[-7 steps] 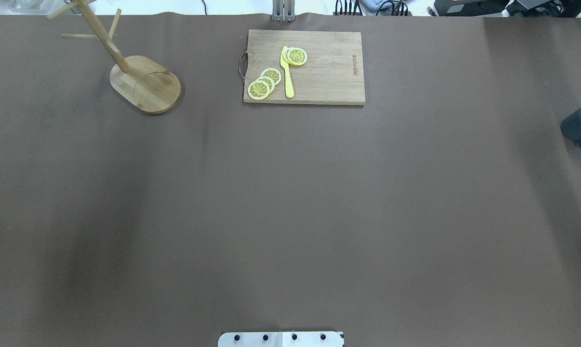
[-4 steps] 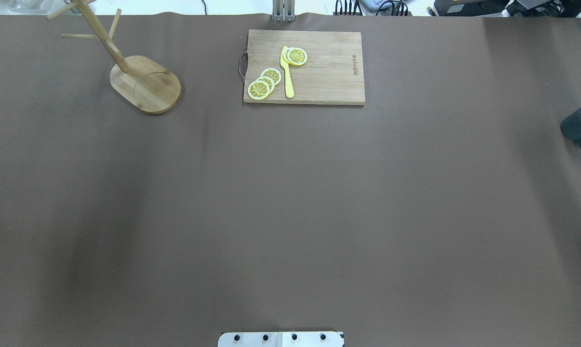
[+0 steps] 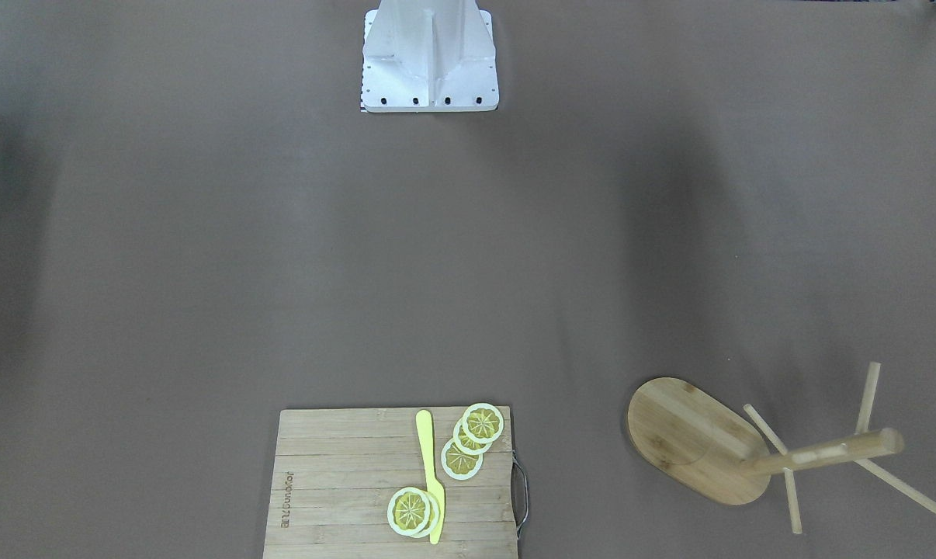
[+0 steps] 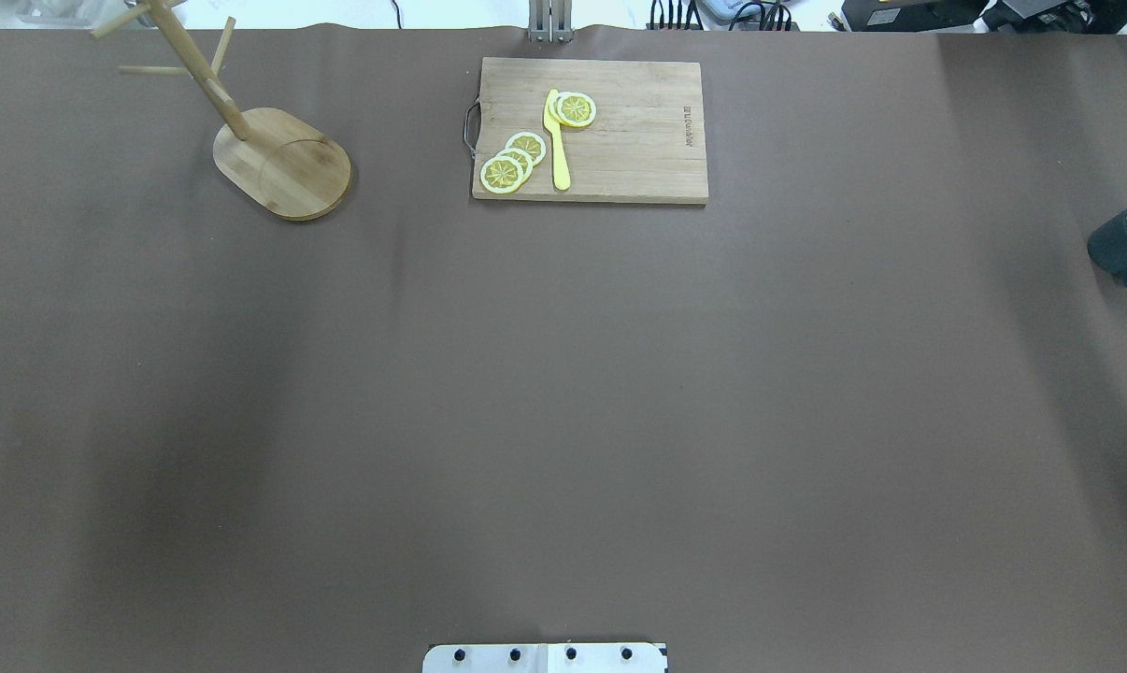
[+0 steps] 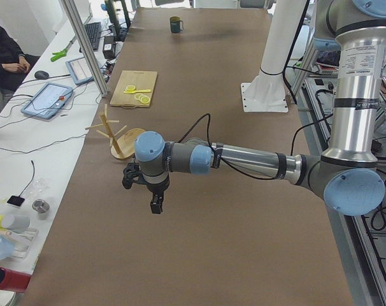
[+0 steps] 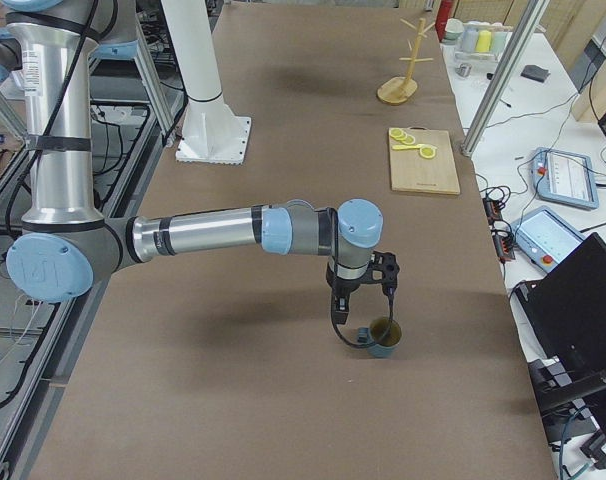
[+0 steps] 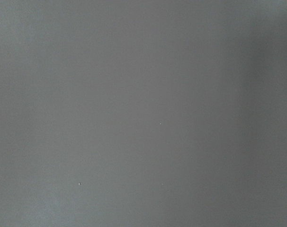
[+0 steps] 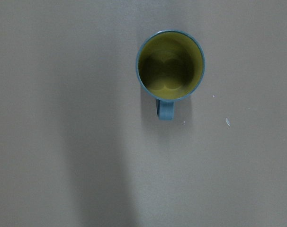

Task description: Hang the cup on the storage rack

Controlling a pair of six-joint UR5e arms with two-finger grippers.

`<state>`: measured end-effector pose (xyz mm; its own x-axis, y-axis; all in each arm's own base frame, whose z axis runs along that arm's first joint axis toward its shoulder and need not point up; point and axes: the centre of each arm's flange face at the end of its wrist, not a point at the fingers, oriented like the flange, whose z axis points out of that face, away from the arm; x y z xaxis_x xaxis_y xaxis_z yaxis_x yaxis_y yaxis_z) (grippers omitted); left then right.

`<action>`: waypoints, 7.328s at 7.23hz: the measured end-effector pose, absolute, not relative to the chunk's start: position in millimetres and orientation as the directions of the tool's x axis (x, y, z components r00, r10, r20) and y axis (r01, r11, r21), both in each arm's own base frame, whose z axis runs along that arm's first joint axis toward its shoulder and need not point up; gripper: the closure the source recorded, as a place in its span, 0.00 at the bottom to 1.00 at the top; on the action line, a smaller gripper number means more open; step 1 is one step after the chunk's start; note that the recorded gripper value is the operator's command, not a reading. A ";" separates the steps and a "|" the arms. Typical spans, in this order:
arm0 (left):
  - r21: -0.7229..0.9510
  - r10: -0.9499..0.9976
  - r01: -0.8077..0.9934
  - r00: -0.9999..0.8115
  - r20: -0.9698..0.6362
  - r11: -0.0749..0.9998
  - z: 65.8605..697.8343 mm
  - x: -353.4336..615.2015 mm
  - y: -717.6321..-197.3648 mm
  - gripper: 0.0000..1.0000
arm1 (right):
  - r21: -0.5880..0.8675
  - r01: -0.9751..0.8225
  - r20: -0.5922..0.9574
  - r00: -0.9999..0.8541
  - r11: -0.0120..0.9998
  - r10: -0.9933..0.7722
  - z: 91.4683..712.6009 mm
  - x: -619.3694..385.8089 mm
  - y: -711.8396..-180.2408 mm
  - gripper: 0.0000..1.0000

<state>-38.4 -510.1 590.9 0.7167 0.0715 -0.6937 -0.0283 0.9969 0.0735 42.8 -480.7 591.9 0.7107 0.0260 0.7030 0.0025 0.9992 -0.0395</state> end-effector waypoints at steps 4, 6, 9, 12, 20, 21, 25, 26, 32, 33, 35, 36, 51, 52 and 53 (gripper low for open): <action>0.112 0.103 -0.035 0.718 -0.689 0.993 587.2 -32.1 -527.9 0.01 | 0.017 0.008 0.717 0.697 1.000 -0.018 591.1 33.2 -491.8 0.00; 0.125 0.113 -0.036 0.718 -0.687 0.992 589.6 -31.9 -528.4 0.01 | 0.079 0.005 0.715 0.696 0.997 -0.060 600.0 32.1 -498.2 0.00; 0.181 0.148 -0.031 0.716 -0.683 0.983 576.5 -32.6 -532.5 0.01 | 0.240 -0.006 0.704 0.690 0.971 -0.170 657.8 30.2 -508.0 0.00; 0.196 0.158 -0.029 0.710 -0.686 0.980 569.8 -32.6 -533.5 0.01 | 0.175 -0.094 0.737 0.673 0.980 -0.067 659.6 22.1 -554.4 0.00; 0.172 0.114 0.010 0.708 -0.697 0.985 560.6 -31.2 -537.7 0.01 | 0.047 -0.131 0.745 0.665 0.990 0.053 682.1 0.3 -601.1 0.00; 0.166 0.104 0.020 0.706 -0.700 0.986 559.0 -31.1 -537.7 0.01 | 0.034 -0.130 0.743 0.667 0.991 0.063 690.7 1.1 -593.4 0.00; 0.143 0.098 0.021 0.635 -0.766 0.990 554.3 -24.4 -535.9 0.01 | -0.002 -0.132 0.735 0.671 0.991 0.091 714.1 4.9 -564.6 0.00; 0.143 0.098 0.021 0.631 -0.769 0.990 553.6 -24.3 -535.7 0.01 | 0.001 -0.136 0.735 0.672 0.991 0.091 710.9 4.7 -568.6 0.00; 0.145 0.100 0.021 0.629 -0.771 0.989 552.4 -24.4 -535.6 0.01 | -0.017 -0.147 0.724 0.680 0.989 0.114 712.4 3.5 -589.8 0.57; 0.144 0.099 0.021 0.629 -0.771 0.989 552.6 -24.4 -535.6 0.01 | -0.023 -0.147 0.724 0.680 0.989 0.118 715.0 3.6 -588.6 0.68; 0.143 0.098 0.021 0.629 -0.771 0.989 553.3 -24.4 -535.7 0.01 | -0.028 -0.147 0.723 0.680 0.989 0.122 716.1 3.4 -590.2 0.73; 0.143 0.098 0.021 0.630 -0.771 0.990 554.1 -24.4 -535.8 0.01 | -0.028 -0.147 0.723 0.680 0.989 0.122 715.4 3.2 -591.9 0.73; 0.132 0.092 0.019 0.620 -0.779 0.991 555.2 -23.7 -533.9 0.01 | -0.365 -0.354 0.805 0.344 0.861 0.482 528.5 -44.0 -644.2 1.00; 0.130 0.090 0.019 0.620 -0.780 0.991 556.2 -23.7 -533.2 0.01 | -0.377 -0.375 0.795 0.339 0.847 0.504 501.1 -68.7 -641.0 1.00; 0.127 0.088 0.019 0.620 -0.780 0.992 557.4 -23.7 -532.4 0.01 | -0.392 -0.398 0.782 0.330 0.829 0.528 472.7 -98.4 -634.8 1.00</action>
<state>-23.7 -532.4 557.4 0.6198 0.0880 -0.7798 0.0186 0.9918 0.1267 -98.4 -634.8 472.7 0.3305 0.5282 0.7822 -0.3984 0.8293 -0.3917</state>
